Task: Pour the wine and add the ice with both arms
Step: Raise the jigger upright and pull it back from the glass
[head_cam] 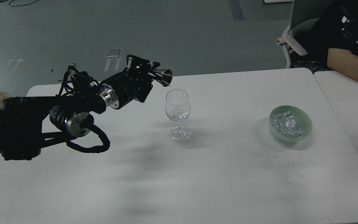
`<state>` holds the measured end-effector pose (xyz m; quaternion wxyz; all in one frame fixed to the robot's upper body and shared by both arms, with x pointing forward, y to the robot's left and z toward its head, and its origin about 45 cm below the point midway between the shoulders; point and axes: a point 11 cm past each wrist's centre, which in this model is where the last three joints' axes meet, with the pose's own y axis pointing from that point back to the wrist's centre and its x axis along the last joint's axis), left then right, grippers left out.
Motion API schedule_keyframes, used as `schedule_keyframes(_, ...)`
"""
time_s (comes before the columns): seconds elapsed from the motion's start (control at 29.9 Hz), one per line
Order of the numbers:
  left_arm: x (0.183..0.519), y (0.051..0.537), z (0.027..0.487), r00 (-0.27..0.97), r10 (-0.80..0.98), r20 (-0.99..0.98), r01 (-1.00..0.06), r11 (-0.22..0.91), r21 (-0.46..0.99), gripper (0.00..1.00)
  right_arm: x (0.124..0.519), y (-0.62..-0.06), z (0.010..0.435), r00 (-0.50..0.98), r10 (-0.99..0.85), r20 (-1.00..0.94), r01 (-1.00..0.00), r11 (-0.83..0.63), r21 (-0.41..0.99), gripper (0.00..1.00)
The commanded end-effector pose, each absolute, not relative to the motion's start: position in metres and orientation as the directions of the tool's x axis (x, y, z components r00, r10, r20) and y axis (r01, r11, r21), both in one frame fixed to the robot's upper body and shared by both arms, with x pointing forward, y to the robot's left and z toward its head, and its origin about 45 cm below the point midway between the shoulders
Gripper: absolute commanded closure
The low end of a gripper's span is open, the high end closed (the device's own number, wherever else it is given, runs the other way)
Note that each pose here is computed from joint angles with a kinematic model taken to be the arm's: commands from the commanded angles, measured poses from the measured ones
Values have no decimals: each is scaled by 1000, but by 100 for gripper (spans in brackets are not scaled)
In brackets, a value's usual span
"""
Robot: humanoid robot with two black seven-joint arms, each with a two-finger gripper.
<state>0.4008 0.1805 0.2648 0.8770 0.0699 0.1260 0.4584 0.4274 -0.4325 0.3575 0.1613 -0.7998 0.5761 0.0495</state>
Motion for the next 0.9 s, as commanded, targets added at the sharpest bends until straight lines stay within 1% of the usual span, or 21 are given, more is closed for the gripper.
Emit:
schedule_keyframes(0.0, 401, 180, 266, 553, 824, -123, -790, 566, 236, 83, 427, -432, 357, 332, -905, -265, -937, -285, -201, 0)
schedule_keyframes(0.3, 403, 178, 276, 598, 801, 33, -788, 579, 209, 83, 427, -433, 358, 331, -906, -264, -938, -284, -201, 0)
schedule_keyframes(0.43, 402, 175, 278, 608, 792, 54, -783, 588, 203, 83, 427, -432, 357, 332, -905, -265, -937, -285, -201, 0)
schedule_keyframes(0.7, 396, 172, 283, 640, 720, 269, -767, 617, 174, 83, 427, -433, 358, 331, -906, -264, -938, -284, -201, 0)
schedule_keyframes(0.87, 394, 172, 283, 637, 721, 272, -770, 615, 173, 83, 427, -433, 358, 331, -906, -265, -938, -284, -201, 0)
